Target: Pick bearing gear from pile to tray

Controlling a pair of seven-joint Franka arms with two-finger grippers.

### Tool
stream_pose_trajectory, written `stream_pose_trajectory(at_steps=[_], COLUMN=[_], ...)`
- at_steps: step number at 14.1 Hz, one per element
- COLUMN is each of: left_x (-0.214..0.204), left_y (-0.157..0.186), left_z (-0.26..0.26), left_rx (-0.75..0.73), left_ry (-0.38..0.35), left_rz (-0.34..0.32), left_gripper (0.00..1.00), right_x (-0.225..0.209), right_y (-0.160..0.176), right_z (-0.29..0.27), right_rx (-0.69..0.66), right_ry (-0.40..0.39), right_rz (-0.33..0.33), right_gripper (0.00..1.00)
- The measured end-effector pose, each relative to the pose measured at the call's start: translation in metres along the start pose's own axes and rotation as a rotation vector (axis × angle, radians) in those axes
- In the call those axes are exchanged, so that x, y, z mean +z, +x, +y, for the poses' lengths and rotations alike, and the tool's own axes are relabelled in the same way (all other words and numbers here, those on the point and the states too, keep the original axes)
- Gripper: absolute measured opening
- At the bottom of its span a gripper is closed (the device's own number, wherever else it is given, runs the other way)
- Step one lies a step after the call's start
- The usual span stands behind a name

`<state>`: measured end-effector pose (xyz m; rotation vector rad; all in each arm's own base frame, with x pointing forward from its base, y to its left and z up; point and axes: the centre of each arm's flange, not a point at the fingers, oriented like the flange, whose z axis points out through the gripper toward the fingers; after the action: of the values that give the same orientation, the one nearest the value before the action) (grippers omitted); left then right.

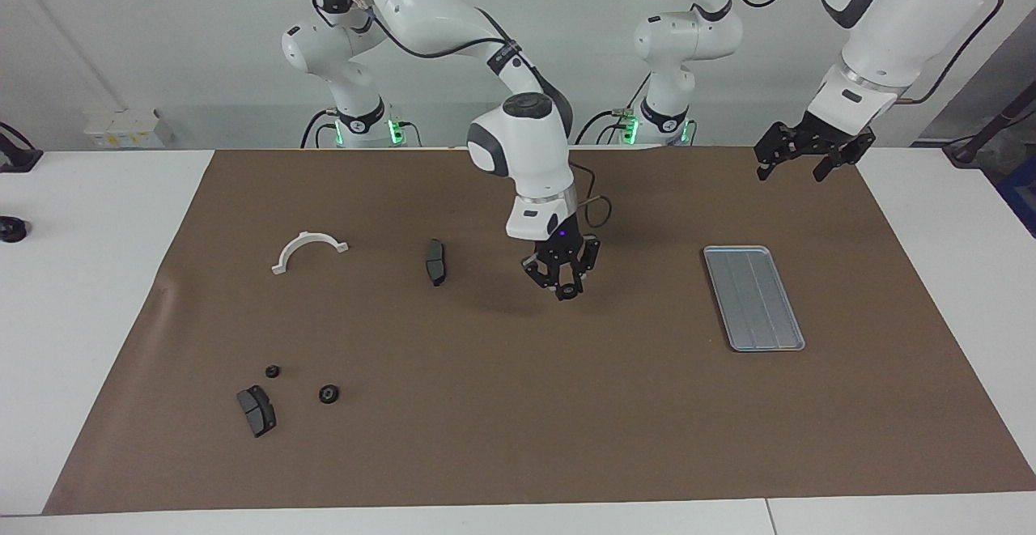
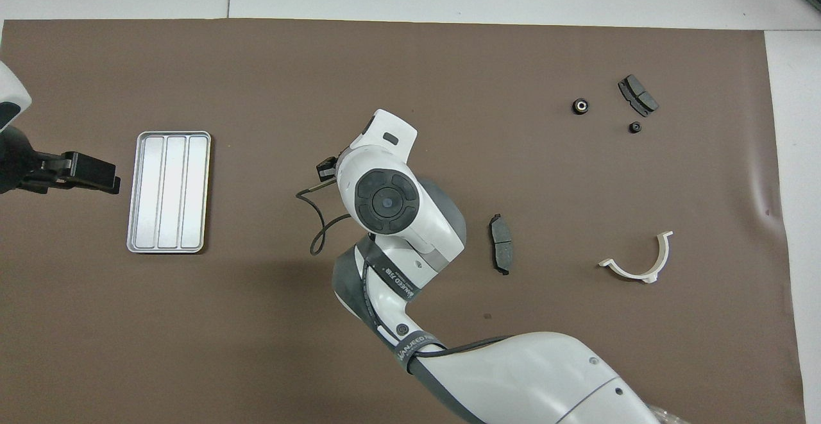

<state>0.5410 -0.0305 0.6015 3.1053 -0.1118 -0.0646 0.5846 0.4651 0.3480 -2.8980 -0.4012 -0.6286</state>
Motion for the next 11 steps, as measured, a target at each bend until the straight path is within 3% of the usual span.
stream_pose_trajectory(at_steps=[3,7,8,11], left_x=[-0.002,0.003,0.006,0.027], left_y=[0.003,0.013,0.014,0.026], left_z=[-0.008,-0.004,-0.002,0.008], left_rx=[-0.016,-0.008,-0.005,0.007], left_ry=[0.000,0.003,0.003,0.003], left_rz=[0.031,0.102,0.112,0.168], left_gripper=[1.00,1.00,1.00,1.00], right_x=[0.021,0.009,0.009,0.011], right_y=[-0.013,-0.023,-0.024,-0.008], right_z=[-0.031,-0.070,-0.071,-0.041], right_rx=[0.001,0.040,0.044,0.060], right_ry=[0.023,0.054,0.053,0.010], right_rz=[0.015,0.025,0.026,0.047], right_gripper=[0.40,0.83,0.89,0.90])
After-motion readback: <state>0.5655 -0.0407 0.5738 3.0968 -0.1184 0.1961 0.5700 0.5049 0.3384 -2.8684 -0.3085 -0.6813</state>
